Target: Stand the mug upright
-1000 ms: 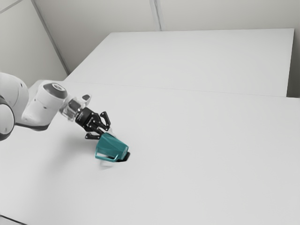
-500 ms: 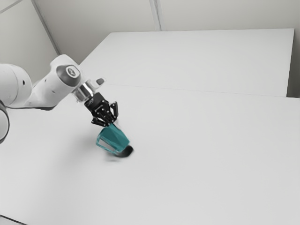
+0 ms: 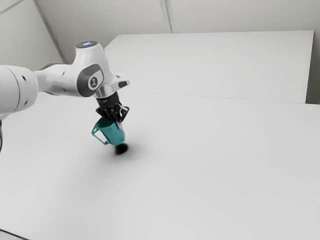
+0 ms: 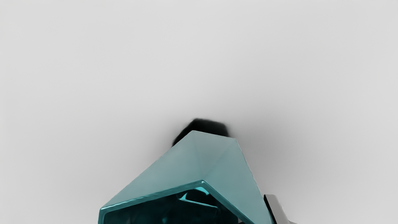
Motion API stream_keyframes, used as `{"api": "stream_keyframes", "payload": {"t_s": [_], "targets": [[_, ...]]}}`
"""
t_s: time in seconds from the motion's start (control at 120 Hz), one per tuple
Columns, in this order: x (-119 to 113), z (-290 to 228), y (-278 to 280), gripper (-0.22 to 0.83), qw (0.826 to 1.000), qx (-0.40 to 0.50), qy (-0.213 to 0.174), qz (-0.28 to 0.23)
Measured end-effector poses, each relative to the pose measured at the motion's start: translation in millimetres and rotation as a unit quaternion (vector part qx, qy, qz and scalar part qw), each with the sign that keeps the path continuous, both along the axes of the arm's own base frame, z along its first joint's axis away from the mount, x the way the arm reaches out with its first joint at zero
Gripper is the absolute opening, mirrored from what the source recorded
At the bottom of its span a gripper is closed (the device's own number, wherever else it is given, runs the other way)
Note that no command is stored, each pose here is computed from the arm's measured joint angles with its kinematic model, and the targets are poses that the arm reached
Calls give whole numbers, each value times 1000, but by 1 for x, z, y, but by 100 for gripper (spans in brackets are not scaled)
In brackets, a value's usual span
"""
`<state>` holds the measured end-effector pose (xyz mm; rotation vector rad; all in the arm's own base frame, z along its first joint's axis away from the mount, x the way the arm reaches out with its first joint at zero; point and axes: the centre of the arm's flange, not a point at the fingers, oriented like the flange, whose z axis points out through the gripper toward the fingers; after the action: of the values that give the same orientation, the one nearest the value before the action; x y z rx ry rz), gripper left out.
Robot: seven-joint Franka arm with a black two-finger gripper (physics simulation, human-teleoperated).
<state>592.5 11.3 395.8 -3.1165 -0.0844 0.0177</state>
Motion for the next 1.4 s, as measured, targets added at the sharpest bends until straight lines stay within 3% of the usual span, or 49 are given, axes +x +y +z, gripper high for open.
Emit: {"api": "stream_keyframes", "payload": {"t_s": [0.167,0.692,0.875,0.992,1.167,1.4], "targets": [[-1,-10,-3,-16,999,30,-14,-8],[-1,-50,-11,-16,999,28,-9,25],[-1,-48,-14,23,999,28,-10,28],[-1,-29,-15,39,999,29,-24,30],[-5,4,-15,52,998,34,-41,32],[-5,70,-28,58,997,37,-67,26]]}}
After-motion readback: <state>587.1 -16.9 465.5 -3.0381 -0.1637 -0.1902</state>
